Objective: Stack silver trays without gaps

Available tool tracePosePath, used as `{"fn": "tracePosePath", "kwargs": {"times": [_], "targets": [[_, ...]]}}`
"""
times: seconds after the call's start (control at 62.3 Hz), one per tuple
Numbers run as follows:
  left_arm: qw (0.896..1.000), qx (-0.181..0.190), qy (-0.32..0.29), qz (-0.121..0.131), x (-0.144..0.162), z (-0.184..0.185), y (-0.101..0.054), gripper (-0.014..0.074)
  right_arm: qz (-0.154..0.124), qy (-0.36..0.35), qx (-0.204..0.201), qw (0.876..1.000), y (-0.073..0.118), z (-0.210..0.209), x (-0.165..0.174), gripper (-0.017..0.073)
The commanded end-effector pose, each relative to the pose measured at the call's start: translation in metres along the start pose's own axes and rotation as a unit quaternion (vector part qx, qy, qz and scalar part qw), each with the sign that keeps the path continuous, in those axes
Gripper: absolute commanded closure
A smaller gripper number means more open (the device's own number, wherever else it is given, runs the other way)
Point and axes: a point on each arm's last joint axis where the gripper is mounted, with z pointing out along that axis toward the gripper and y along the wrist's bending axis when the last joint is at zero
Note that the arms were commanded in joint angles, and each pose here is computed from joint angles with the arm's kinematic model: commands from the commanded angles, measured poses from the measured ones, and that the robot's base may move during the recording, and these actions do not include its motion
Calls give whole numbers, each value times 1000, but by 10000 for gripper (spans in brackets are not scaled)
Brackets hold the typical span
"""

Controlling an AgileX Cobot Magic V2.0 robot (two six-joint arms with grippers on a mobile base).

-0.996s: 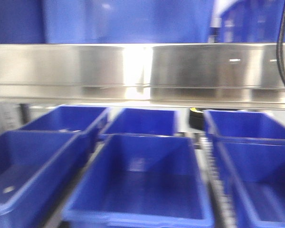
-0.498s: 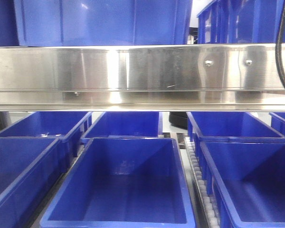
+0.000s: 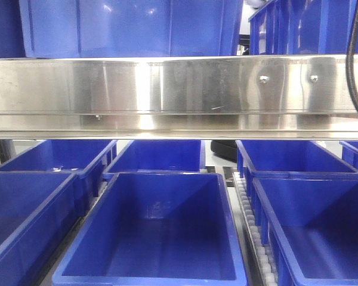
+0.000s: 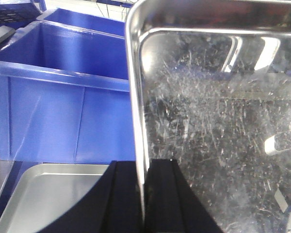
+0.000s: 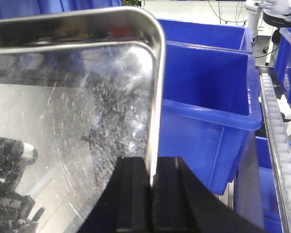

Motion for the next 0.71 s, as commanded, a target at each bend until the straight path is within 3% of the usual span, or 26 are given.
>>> {"fn": "tracePosePath", "kwargs": {"times": [0.0, 0.514, 0.691], "targets": [[999, 28, -35, -9, -8, -3, -12, 610, 7, -118, -144, 983, 33, -8, -19, 638], [998, 31, -56, -8, -11, -3, -12, 610, 12, -120, -150, 981, 33, -8, -20, 638], [999, 24, -45, 2, -8, 0, -10, 610, 14, -54, -99, 994, 28, 5, -4, 638]]}}
